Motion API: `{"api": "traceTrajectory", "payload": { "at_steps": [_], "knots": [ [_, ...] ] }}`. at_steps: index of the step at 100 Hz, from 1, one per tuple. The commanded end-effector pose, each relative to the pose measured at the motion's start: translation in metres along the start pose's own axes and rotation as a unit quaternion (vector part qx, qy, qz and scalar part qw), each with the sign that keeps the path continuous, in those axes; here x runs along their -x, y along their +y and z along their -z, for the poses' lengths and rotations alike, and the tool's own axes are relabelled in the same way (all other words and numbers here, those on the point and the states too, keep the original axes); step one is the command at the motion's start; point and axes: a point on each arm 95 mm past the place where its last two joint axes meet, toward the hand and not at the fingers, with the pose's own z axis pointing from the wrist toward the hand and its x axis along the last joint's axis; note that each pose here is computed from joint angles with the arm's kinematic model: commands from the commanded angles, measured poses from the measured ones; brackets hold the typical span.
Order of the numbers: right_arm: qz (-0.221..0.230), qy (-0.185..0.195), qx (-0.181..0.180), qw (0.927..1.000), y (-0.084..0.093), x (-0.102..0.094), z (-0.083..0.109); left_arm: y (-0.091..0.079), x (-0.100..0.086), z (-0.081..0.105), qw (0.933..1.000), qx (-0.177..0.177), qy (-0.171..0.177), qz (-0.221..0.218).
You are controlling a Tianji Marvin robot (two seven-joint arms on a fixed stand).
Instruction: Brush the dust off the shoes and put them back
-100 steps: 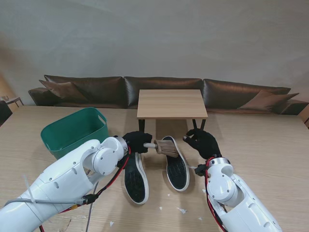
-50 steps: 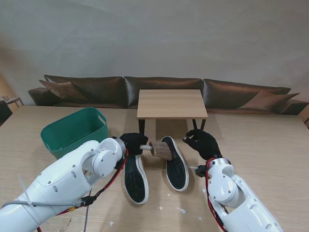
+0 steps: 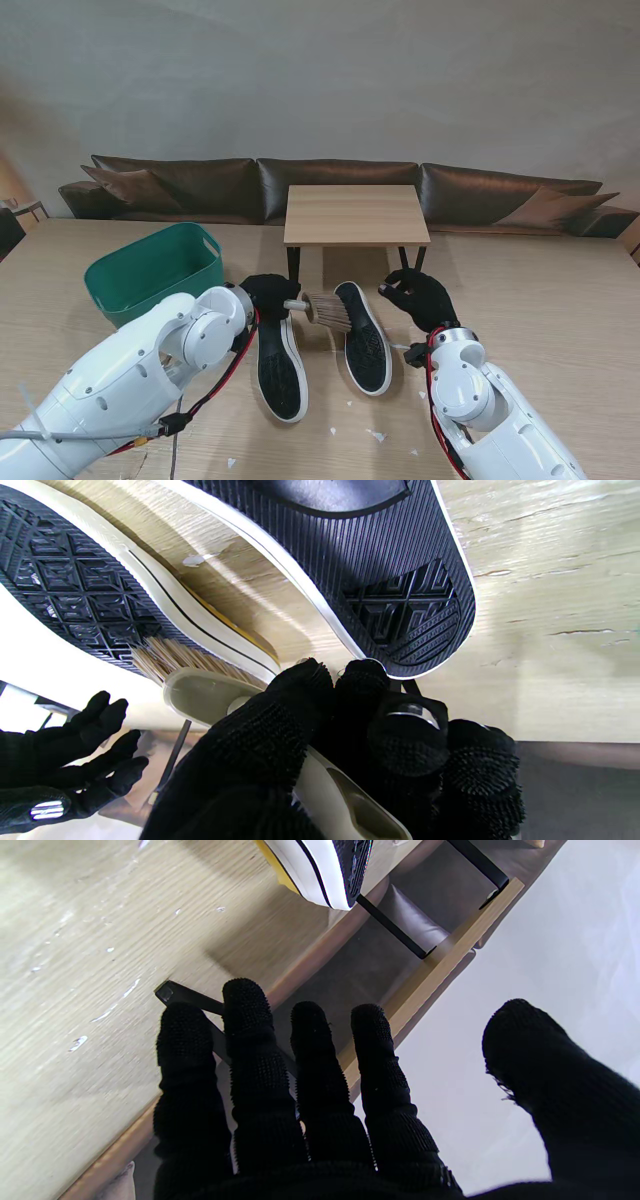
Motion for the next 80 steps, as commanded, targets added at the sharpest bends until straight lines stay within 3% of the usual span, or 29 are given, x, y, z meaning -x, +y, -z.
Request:
{"api": "traceTrajectory", "payload": {
  "at_steps": [1,29,59,80],
  "knots": [
    [-0.001,0.002,-0.009,1.0000,-0.004,-0.002,0.002,-0.005,-0.004,0.004,1.0000,0.001,0.006,-0.002],
    [-0.001,0.002,-0.006,1.0000,-0.004,-0.002,0.002,-0.013,-0.017,0.009,0.9990,-0.022,0.034,0.020],
    [-0.001,0.000,-0.002,1.0000,-0.004,-0.002,0.001,-0.006,-0.035,0.001,0.9967,0.002,0.073,0.036],
    [-0.002,0.000,-0.002,1.0000,-0.004,-0.002,0.001,0.003,-0.041,0.001,0.9966,0.014,0.075,0.033]
  ]
}}
